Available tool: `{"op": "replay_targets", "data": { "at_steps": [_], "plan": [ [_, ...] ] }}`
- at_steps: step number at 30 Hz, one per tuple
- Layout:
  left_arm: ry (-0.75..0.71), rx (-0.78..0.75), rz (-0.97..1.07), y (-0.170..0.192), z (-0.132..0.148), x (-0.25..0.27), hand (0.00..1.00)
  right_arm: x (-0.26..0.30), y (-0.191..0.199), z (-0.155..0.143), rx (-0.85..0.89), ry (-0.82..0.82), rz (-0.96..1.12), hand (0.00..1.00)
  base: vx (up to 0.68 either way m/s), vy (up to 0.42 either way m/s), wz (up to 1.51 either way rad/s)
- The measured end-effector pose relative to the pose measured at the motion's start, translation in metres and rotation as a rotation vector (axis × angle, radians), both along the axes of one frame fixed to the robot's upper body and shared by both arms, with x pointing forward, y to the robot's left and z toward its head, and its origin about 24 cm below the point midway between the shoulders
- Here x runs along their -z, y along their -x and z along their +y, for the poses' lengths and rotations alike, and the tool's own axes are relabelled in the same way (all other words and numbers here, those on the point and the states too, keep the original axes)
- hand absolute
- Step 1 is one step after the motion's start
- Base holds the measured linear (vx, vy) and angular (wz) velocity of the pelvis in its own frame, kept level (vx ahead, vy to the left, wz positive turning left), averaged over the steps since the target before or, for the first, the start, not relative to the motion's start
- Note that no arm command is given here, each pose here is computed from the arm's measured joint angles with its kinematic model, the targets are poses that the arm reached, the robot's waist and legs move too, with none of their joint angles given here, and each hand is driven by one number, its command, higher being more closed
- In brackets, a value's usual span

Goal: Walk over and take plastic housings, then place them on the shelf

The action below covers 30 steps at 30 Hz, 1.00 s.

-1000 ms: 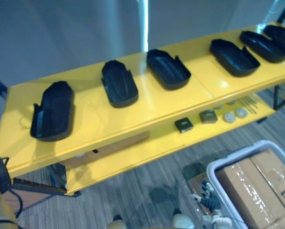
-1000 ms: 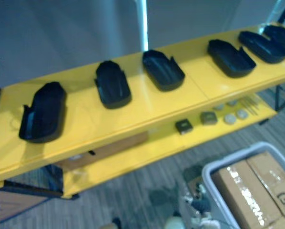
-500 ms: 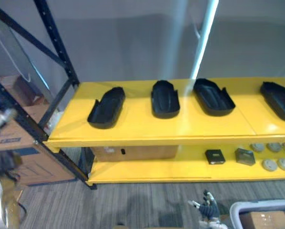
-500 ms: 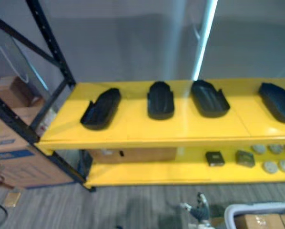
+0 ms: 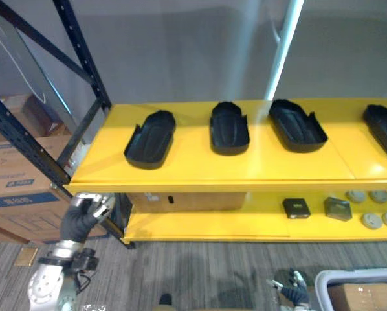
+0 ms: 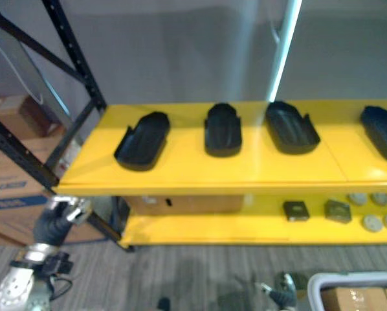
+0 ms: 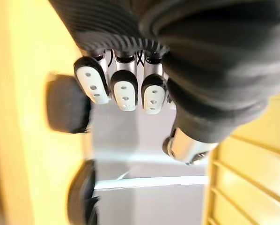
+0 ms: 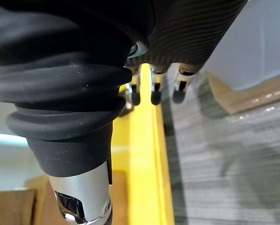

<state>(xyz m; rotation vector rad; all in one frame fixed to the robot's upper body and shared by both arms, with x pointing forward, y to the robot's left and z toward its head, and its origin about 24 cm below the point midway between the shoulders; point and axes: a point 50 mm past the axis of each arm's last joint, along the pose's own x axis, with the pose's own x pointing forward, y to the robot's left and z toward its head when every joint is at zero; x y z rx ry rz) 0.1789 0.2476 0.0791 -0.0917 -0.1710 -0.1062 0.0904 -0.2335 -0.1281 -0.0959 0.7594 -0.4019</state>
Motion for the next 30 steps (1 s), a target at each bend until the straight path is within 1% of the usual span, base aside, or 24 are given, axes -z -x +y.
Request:
{"op": "replay_targets", "data": {
  "at_steps": [3,6,7,13,19,23,30],
  "plan": [
    [0.011,-0.025,0.039,-0.01,-0.002,0.008,1.0,0.001,-0.003,0.0,0.0,-0.003,0.003,0.0,0.02,-0.003,-0.1],
    [0.036,-0.073,0.056,-0.028,0.001,0.013,1.0,0.001,-0.005,0.001,-0.002,-0.005,-0.004,0.0,0.01,-0.003,-0.1],
    [0.015,-0.089,0.067,-0.032,0.003,0.013,1.0,0.0,-0.007,0.002,-0.003,-0.005,-0.009,0.0,0.01,-0.001,-0.22],
    [0.005,-0.095,0.107,-0.057,0.005,0.017,1.0,0.0,-0.01,0.002,-0.008,-0.006,-0.016,0.0,0.0,-0.002,-0.13],
    [0.032,-0.135,0.183,-0.066,0.011,0.033,1.0,-0.001,-0.014,0.003,-0.019,-0.007,-0.024,0.0,0.01,0.002,-0.17],
    [-0.008,-0.159,0.223,-0.07,0.025,0.036,1.0,-0.002,-0.018,0.004,-0.041,-0.018,-0.033,0.0,-0.01,0.001,-0.08],
    [-0.019,-0.199,0.271,-0.075,0.034,0.043,1.0,-0.002,-0.019,0.005,-0.045,-0.019,-0.033,0.0,-0.02,0.005,-0.1]
  ]
}}
